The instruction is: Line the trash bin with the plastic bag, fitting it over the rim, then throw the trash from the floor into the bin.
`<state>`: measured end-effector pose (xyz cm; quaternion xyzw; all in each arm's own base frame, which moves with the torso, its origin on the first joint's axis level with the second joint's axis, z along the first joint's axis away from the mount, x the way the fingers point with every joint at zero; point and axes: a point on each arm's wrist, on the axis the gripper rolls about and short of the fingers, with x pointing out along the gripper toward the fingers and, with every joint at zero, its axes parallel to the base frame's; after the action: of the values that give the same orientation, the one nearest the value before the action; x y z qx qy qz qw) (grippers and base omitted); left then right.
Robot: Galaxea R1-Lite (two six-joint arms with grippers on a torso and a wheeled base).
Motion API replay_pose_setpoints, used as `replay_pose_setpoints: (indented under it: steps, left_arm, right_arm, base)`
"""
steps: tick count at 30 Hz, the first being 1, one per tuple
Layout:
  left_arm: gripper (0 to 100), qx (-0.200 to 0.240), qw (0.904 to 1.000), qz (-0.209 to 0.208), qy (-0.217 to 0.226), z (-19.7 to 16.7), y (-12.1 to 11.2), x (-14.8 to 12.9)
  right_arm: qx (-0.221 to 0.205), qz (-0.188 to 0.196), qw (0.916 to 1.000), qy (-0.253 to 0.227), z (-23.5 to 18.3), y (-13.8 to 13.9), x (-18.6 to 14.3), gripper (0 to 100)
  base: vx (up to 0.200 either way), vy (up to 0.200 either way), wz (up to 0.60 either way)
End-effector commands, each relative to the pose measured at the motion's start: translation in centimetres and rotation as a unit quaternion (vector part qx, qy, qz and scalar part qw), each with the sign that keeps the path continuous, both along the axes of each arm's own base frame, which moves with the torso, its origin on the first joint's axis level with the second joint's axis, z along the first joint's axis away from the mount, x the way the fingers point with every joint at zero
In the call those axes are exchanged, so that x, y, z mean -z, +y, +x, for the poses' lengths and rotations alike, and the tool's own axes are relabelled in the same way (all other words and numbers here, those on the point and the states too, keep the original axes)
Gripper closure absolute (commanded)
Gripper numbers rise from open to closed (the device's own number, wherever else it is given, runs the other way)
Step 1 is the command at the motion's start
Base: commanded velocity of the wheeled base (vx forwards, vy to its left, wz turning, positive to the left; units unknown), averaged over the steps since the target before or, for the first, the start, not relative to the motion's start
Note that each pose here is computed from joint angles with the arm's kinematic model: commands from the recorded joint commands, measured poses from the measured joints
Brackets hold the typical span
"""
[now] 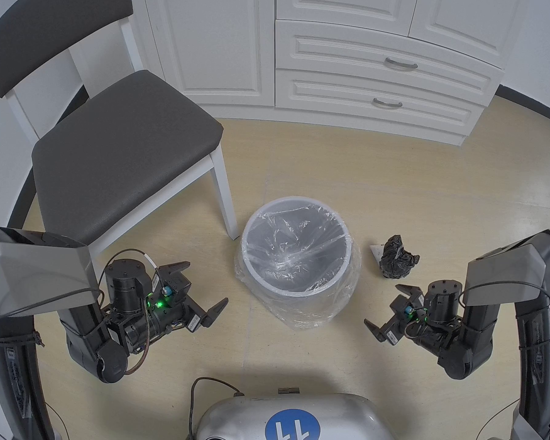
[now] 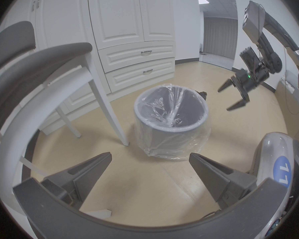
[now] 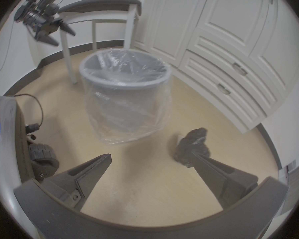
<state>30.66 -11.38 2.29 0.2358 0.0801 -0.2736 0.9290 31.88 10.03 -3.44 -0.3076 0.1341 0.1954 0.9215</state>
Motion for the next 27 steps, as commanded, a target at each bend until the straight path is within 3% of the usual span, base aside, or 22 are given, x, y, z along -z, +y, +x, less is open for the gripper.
replay_pose_setpoints:
  steps: [1, 11, 21, 27]
  left_arm:
    - [0, -0.008, 0.9996, -0.006, -0.028, -1.0, -0.5, -2.2]
    - [0, -0.009, 0.9983, -0.021, -0.053, -2.2, -0.1, -4.6]
    - [0, -0.026, 0.9984, -0.017, -0.047, -4.7, 1.5, -5.6]
    - [0, -0.047, 0.9974, -0.019, -0.051, -5.8, 3.1, -6.3]
  right_arm:
    - [-0.038, -0.022, 0.9986, 0.028, 0.9, 0.4, 4.8, 0]
    - [-0.086, 0.0, 0.9961, -0.021, 5.1, 3.2, 4.4, 0]
    - [-0.103, -0.004, 0.9946, -0.011, 10.2, 6.5, 3.5, 0]
    - [-0.109, 0.003, 0.9937, -0.024, 13.3, 6.8, 3.2, 0]
  base:
    - [0.0, 0.0, 0.0]
    - [0.0, 0.0, 0.0]
    - [0.0, 0.0, 0.0]
    - [0.0, 0.0, 0.0]
